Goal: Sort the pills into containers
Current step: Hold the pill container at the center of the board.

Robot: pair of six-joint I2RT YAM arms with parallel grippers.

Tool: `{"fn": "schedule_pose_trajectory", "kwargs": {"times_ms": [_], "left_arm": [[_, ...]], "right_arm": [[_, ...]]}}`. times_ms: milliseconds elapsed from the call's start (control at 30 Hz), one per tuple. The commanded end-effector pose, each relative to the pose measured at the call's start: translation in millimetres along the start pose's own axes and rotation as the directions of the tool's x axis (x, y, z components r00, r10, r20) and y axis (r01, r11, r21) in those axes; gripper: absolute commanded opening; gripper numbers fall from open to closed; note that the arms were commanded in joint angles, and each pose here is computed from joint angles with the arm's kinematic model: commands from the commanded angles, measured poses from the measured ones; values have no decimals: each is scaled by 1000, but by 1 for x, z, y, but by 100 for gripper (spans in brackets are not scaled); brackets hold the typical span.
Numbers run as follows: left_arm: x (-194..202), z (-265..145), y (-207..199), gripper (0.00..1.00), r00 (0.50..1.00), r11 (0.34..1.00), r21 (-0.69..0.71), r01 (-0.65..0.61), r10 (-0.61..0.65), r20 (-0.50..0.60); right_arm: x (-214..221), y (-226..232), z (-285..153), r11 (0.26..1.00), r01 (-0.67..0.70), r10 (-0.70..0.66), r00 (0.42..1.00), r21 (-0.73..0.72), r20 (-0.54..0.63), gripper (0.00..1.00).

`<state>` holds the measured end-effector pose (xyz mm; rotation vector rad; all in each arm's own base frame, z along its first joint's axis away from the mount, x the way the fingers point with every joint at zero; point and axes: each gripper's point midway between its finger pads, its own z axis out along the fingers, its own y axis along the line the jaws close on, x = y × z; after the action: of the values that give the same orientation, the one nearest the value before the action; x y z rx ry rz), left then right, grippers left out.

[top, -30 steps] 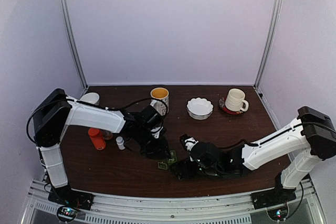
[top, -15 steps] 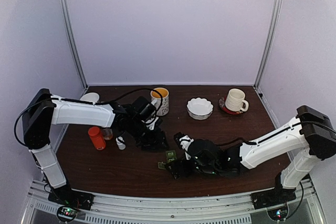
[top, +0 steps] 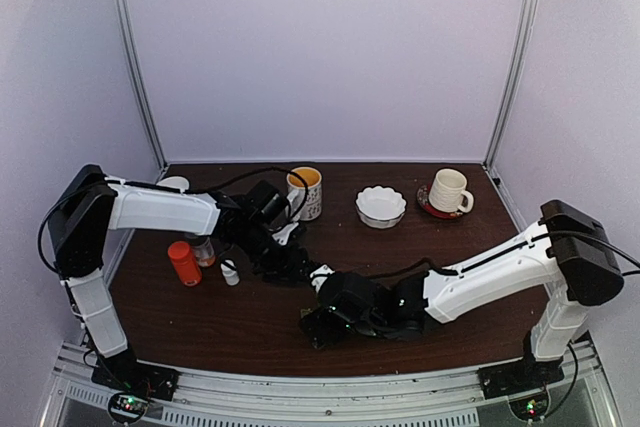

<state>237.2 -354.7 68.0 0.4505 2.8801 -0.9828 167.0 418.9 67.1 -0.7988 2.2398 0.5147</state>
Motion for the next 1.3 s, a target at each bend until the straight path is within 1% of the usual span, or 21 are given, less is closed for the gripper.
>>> {"fn": "schedule_pose_trajectory", "kwargs": {"times_ms": [0, 267, 467, 867, 1267], "left_arm": [[-4, 5, -12, 56, 997, 996, 57, -62, 64, -37], [-4, 13, -23, 56, 990, 988, 105, -111, 120, -78], [4, 26, -18, 56, 975, 984, 110, -143, 159, -158], [10, 39, -2, 55, 970, 990, 66, -128, 138, -198], [20, 51, 18, 54, 965, 994, 9, -112, 111, -237]], "right_arm": [[5, -10, 4, 990, 80, -74, 996, 118, -53, 100], [7, -7, 10, 989, 90, -82, 994, 120, -68, 100], [6, -8, 11, 988, 89, -83, 995, 124, -57, 100], [4, -8, 10, 989, 88, -85, 996, 121, -36, 100], [0, -14, 14, 980, 87, -82, 996, 176, -39, 98]]}}
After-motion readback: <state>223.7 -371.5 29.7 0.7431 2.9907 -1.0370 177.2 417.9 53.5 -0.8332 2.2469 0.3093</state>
